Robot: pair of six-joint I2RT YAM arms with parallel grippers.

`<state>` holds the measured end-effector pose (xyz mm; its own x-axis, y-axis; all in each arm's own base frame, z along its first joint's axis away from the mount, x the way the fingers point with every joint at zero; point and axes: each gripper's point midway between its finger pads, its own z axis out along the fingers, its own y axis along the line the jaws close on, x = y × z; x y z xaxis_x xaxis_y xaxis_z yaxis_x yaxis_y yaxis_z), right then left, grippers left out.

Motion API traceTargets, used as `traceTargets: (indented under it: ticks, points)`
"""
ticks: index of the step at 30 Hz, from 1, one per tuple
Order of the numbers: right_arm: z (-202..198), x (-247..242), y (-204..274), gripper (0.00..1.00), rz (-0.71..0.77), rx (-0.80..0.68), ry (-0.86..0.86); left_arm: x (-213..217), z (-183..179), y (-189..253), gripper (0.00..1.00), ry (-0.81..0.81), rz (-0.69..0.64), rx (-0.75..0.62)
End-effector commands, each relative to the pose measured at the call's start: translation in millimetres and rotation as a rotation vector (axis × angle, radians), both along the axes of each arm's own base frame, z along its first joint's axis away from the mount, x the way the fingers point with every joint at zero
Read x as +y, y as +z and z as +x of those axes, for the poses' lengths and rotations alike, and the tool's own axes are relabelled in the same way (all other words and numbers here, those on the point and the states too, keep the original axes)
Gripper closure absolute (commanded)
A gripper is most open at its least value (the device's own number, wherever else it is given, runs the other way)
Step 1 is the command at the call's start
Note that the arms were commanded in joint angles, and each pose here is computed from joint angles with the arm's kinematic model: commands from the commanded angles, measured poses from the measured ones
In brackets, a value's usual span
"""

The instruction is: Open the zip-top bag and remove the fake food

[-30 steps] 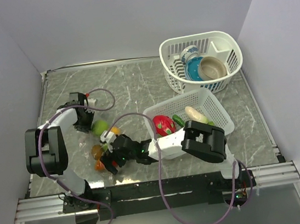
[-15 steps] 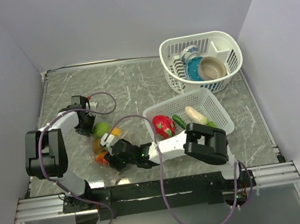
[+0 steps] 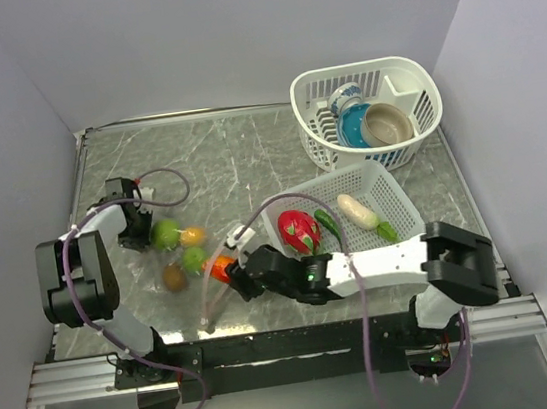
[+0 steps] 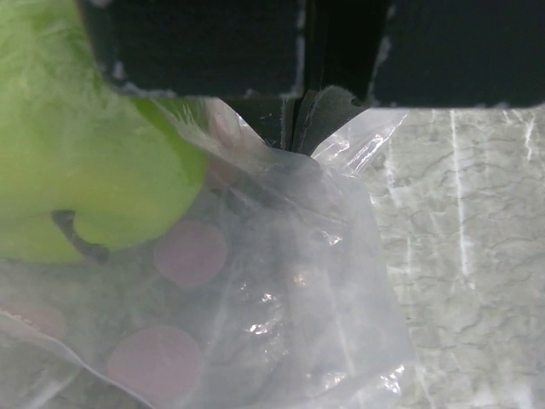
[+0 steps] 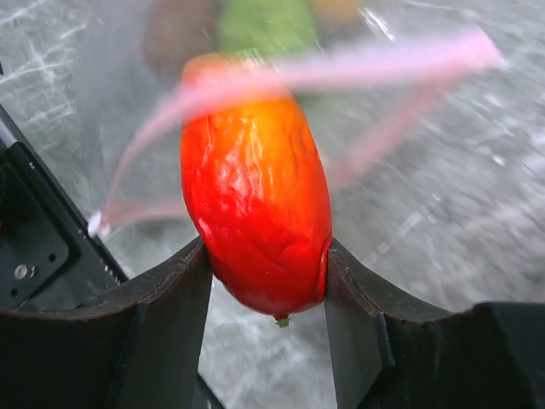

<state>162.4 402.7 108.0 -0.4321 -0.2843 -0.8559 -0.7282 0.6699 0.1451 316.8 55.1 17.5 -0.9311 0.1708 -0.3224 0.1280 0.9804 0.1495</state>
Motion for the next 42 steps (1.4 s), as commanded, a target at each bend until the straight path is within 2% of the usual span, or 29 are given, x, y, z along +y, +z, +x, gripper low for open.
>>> traceTargets:
  ticks: [1, 6, 7, 12, 14, 16, 17, 18, 19, 23, 26, 27, 28, 29, 30, 31, 32, 33, 34, 37, 42]
  points:
    - [7, -29, 35, 0.8, 0.07, -0.022, -0.111, 7, 0, -6, 0.99, 0.0, 0.019, 0.018]
    - [24, -83, 57, 0.84, 0.051, -0.087, -0.294, 4, 2, -1, 0.99, -0.004, 0.004, 0.01]
    - [35, -104, 73, 0.88, 0.071, -0.136, -0.399, 3, 3, 0, 0.99, -0.005, -0.002, 0.009]
    - [55, -187, 66, 0.89, 0.094, -0.102, -0.749, -10, 4, 17, 0.99, -0.015, -0.072, -0.007]
    - [61, -201, 50, 0.83, 0.117, 0.007, -0.812, -19, 0, 25, 0.99, -0.023, -0.121, 0.0]
    - [65, -206, 40, 0.7, 0.133, 0.08, -0.842, -30, 0, 42, 0.99, -0.038, -0.181, -0.014]
    - [69, -212, 37, 0.56, 0.135, 0.098, -0.865, -34, 0, 48, 0.99, -0.044, -0.201, -0.022]
    - [70, -212, 36, 0.19, 0.134, 0.105, -0.864, -37, 3, 60, 0.99, -0.052, -0.212, -0.053]
    - [71, -213, 36, 0.0, 0.128, 0.097, -0.869, -39, 1, 66, 0.99, -0.051, -0.222, -0.056]
    - [76, -204, 62, 0.0, 0.133, 0.049, -0.811, -44, 4, 84, 0.99, -0.065, -0.25, -0.092]
    - [70, -175, 91, 0.0, 0.186, 0.019, -0.674, -42, 5, 84, 0.99, -0.062, -0.239, -0.088]
    - [57, -156, 94, 0.0, 0.183, 0.012, -0.602, -41, 4, 82, 0.99, -0.062, -0.238, -0.084]
    - [52, -146, 98, 0.04, 0.165, -0.016, -0.555, -42, 3, 82, 0.99, -0.062, -0.235, -0.082]
    - [48, -131, 113, 0.15, 0.186, -0.036, -0.517, -41, 3, 83, 0.99, -0.061, -0.234, -0.086]
    - [33, -109, 105, 0.45, 0.142, -0.037, -0.447, -42, 2, 83, 0.99, -0.063, -0.234, -0.086]
    - [30, -95, 112, 0.63, 0.148, -0.037, -0.422, -41, 3, 85, 0.99, -0.063, -0.231, -0.089]
    - [25, -80, 92, 0.75, 0.085, -0.024, -0.395, -41, 3, 89, 0.99, -0.064, -0.228, -0.098]
    - [18, -68, 84, 0.96, 0.064, -0.018, -0.359, -40, 1, 91, 0.99, -0.062, -0.225, -0.093]
    - [13, -58, 74, 1.0, 0.044, 0.0, -0.329, -41, 1, 93, 0.99, -0.066, -0.226, -0.095]
    - [6, -35, 34, 1.0, -0.001, 0.021, -0.277, -44, -6, 112, 0.99, -0.082, -0.24, -0.095]
    - [0, -22, -17, 1.0, -0.085, 0.033, -0.248, -55, -5, 188, 0.99, -0.133, -0.272, -0.222]
